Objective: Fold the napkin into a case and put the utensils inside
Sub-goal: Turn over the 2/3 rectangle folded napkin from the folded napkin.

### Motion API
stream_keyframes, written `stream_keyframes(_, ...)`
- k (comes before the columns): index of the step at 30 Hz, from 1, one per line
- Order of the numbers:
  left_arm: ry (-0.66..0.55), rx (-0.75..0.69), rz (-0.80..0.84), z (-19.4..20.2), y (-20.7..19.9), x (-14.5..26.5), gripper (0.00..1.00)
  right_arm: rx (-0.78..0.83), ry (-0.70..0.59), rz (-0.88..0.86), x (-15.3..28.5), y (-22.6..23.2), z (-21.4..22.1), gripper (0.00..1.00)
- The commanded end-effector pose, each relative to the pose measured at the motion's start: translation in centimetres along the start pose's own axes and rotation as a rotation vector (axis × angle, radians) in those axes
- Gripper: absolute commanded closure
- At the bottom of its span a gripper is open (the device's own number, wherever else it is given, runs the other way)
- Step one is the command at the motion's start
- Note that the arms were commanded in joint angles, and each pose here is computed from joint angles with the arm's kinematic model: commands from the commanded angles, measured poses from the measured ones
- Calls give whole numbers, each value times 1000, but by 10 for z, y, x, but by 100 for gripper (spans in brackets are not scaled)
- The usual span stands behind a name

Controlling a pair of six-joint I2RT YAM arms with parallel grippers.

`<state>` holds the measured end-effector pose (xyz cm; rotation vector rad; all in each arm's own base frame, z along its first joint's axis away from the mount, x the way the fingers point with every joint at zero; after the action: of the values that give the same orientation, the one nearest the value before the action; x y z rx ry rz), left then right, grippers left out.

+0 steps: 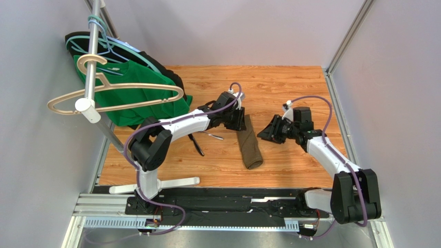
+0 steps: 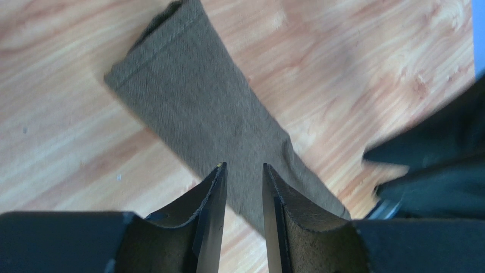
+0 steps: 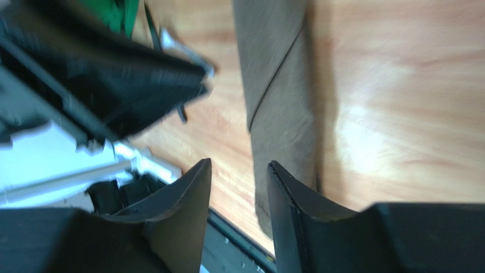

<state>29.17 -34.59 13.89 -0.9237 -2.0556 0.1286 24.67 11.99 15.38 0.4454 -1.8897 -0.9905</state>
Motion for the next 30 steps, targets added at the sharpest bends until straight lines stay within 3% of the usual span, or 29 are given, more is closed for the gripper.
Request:
stream_keyframes(1, -36, -34, 16, -22, -2, -19, 63, -40, 142, 48, -13, -15, 38, 70)
stream_keyframes(4, 13, -7, 13, -17, 7, -42, 65, -65, 172, 92, -18, -35, 54, 87)
stream_keyframes(11, 97, 25, -53, 2, 35, -75, 66, -92, 172, 212, -16, -72, 78, 89)
stream_keyframes(19, 59, -26, -26, -20, 24, -57, 66, 1, 142, 136, -2, -27, 64, 90)
stream_keyframes(27, 87, -4, -15, -16, 25, -67, 63, -54, 169, 226, -23, -78, 87, 91)
stream_keyframes(30, 43, 8, -19, -15, 28, -70, 63, -63, 187, 222, -29, -79, 89, 91)
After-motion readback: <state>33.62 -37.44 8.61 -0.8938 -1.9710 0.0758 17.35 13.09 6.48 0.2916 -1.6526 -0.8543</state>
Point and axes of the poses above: each gripper's point midway between its finger pads, its own x axis back along the fingers, its own y axis along the line the jaws close on, z = x × y, the point moved 6 cm from there along x, back along the fingers, and after that the axes turned 8 degrees about -x, right-handed, at the moved point
